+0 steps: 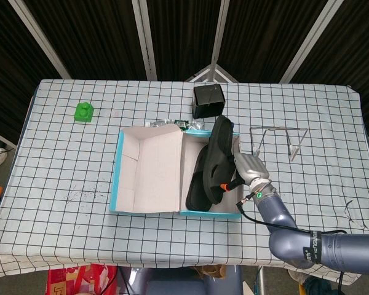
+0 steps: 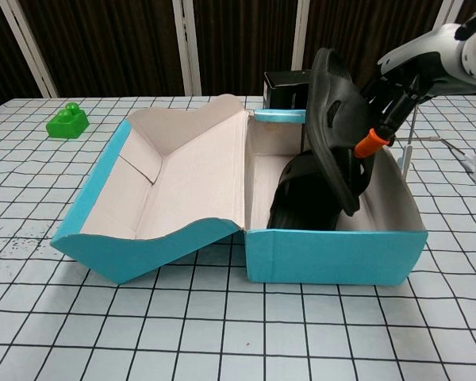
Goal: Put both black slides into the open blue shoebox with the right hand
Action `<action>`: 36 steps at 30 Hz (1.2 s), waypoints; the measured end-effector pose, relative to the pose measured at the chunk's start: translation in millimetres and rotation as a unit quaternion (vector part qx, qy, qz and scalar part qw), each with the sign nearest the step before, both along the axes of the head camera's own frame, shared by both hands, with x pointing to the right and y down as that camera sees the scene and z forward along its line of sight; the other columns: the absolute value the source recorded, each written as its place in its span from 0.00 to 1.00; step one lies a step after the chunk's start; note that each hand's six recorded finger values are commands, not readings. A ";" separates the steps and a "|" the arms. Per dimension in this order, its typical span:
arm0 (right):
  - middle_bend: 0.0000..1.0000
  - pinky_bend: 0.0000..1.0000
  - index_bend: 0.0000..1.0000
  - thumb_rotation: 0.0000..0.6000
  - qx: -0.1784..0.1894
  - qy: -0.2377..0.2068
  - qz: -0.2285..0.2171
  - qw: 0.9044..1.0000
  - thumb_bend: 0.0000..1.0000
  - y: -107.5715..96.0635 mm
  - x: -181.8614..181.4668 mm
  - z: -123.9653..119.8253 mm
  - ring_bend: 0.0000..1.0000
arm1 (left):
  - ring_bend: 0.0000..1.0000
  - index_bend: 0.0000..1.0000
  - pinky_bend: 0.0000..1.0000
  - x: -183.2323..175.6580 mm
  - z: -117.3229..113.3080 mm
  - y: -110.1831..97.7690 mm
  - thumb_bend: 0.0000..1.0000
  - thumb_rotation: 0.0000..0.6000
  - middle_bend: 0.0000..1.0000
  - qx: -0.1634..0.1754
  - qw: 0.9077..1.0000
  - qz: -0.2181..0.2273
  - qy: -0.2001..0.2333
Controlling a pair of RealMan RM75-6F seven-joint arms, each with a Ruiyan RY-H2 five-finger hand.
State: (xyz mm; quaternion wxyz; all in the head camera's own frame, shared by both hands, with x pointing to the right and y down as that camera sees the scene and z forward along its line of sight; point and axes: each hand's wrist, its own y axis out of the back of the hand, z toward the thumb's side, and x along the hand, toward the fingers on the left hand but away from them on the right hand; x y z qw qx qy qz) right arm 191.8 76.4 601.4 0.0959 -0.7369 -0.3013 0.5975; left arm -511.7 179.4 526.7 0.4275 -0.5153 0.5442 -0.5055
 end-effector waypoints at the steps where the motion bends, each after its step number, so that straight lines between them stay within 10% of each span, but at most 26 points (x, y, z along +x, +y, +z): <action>1: 0.49 0.16 0.55 1.00 -0.001 0.003 0.000 1.000 0.59 -0.7 1.7 -0.1 0.52 | 0.00 0.07 0.07 0.0 0.1 -0.1 0.21 1.00 0.00 0.000 1.000 0.000 -0.001; 36: 0.49 0.16 0.55 1.00 -0.082 0.081 -0.079 0.990 0.59 32.4 7.9 40.3 0.52 | 0.00 0.07 0.07 1.8 1.7 0.4 0.21 1.00 0.00 -0.004 1.000 0.003 -0.002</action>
